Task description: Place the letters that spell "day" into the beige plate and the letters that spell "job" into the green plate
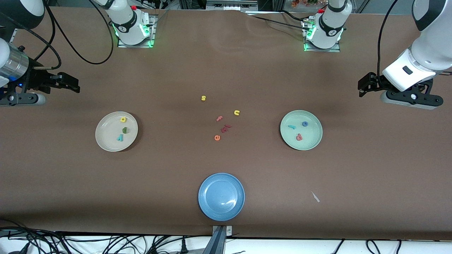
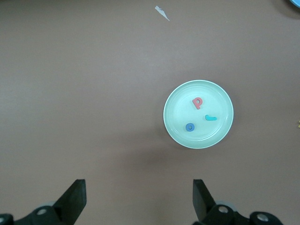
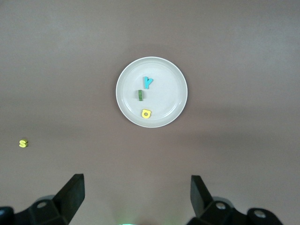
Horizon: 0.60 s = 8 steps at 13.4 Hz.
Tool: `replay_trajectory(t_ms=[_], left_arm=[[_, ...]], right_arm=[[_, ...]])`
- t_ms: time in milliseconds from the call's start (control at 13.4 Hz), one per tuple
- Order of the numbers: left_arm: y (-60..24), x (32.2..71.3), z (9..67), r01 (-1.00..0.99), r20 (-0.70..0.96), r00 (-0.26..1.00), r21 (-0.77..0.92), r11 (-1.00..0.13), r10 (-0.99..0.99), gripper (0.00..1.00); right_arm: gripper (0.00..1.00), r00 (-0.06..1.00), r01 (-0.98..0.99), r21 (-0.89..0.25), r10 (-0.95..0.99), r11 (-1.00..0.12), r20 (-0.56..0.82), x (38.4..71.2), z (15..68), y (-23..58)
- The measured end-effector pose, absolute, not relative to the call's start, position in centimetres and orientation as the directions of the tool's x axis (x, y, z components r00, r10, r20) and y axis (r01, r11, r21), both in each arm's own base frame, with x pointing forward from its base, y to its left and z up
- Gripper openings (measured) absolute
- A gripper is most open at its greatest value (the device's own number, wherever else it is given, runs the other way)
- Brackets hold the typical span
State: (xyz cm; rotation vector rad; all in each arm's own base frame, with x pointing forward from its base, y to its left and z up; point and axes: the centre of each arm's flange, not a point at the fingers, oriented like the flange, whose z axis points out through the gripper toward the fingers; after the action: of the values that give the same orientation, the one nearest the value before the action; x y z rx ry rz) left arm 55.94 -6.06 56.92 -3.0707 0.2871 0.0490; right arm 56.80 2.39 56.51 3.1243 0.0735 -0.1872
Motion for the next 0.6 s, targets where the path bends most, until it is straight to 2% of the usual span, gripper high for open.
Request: replay_trajectory(t_ms=[596], left_arm=[[-6.08,55.98,56.83,-0.186,-0.039,0.982,-0.054,-0.981,-0.184,1.0]], right_arm=[[1.0,0.992,0.053,0.008,0.052,-0.999,-0.118,56.8,56.56,2.72]])
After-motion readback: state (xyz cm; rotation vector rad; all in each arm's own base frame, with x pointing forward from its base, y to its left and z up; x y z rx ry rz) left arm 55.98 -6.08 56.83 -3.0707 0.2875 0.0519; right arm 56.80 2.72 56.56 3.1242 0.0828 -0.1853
